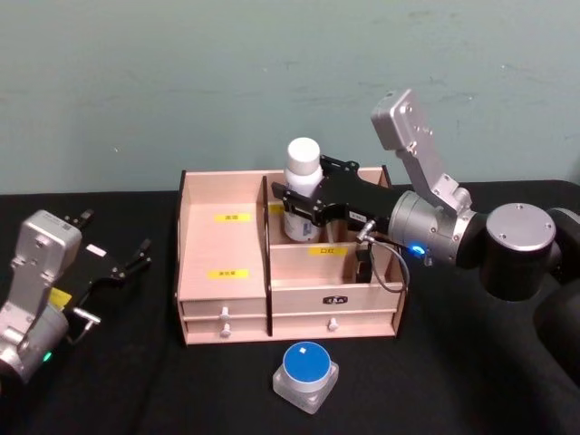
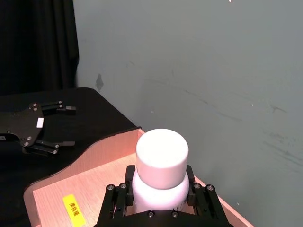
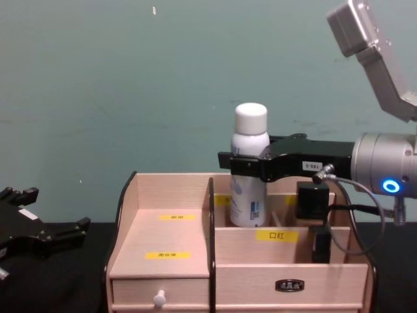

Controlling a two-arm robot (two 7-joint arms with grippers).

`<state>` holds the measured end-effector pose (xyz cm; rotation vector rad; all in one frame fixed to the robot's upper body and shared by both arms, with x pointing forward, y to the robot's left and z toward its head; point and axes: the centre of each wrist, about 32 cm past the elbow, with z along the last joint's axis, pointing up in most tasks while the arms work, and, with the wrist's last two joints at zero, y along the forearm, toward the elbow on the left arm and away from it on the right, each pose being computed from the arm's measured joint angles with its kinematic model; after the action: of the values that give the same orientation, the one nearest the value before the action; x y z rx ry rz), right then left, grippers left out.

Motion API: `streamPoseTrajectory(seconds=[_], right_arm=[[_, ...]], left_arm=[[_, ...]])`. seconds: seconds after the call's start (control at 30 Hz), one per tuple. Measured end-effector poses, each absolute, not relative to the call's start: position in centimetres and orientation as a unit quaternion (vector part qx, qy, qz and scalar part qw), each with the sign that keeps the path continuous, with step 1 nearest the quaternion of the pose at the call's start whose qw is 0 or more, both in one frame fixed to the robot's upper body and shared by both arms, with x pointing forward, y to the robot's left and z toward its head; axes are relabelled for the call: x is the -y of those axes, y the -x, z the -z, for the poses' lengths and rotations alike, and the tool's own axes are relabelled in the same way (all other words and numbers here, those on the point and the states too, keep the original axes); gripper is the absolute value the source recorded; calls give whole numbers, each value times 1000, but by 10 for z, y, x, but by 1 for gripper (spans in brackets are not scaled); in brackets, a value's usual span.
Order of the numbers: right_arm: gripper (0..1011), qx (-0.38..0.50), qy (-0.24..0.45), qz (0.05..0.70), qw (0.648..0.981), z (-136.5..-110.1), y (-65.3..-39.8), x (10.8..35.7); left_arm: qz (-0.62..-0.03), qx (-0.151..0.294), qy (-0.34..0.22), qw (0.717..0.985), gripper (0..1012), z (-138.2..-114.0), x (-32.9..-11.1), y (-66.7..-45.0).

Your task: Pick up the facial cleanser and watermelon frost from the table and place them into the tiered storage box.

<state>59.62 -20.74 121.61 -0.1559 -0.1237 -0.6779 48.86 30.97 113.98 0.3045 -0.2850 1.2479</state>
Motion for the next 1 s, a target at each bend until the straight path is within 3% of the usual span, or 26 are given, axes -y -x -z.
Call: streamPoseTrajectory(seconds=[1.0], right_arm=[[600, 23, 80, 328, 941, -1199, -598, 205]], left_arm=[[-580, 132, -142, 791, 1010, -1140, -310, -489]])
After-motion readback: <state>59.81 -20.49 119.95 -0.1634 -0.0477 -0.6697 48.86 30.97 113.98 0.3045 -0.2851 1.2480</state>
